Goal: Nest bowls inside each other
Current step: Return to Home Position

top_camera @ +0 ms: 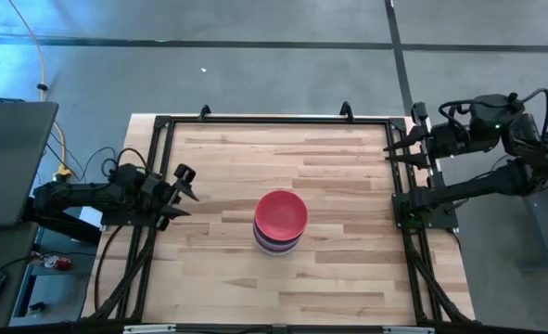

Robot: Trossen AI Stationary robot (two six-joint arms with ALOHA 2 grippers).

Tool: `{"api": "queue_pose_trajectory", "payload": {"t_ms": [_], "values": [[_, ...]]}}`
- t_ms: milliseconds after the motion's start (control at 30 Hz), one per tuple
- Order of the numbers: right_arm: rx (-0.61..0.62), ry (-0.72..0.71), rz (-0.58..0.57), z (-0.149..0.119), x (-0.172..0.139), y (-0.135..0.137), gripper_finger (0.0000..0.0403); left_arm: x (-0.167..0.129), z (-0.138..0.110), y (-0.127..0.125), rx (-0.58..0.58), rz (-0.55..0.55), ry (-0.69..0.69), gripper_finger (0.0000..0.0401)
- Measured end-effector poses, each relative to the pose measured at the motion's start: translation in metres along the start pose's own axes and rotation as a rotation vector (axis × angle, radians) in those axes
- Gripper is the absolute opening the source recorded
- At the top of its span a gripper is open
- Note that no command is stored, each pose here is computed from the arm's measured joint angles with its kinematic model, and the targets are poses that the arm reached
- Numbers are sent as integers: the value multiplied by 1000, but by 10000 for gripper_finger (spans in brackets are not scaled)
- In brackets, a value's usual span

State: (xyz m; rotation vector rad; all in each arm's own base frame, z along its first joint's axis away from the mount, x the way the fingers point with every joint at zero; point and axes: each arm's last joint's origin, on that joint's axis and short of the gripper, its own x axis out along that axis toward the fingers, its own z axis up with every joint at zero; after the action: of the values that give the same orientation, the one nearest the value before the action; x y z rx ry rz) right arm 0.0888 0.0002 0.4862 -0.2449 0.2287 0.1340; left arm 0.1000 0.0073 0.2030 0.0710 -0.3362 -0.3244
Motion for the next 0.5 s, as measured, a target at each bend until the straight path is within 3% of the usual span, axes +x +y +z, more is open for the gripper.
{"api": "queue_pose_trajectory", "payload": {"t_ms": [100,333,500], "values": [[0,1,0,0,0,0,74,0,0,1,-9,34,0,179],[0,-1,0,0,-1,0,74,-2,-7,10,-44,352,50,179],[0,2,1,0,0,0,74,-3,-13,12,-53,401,103,179]]}}
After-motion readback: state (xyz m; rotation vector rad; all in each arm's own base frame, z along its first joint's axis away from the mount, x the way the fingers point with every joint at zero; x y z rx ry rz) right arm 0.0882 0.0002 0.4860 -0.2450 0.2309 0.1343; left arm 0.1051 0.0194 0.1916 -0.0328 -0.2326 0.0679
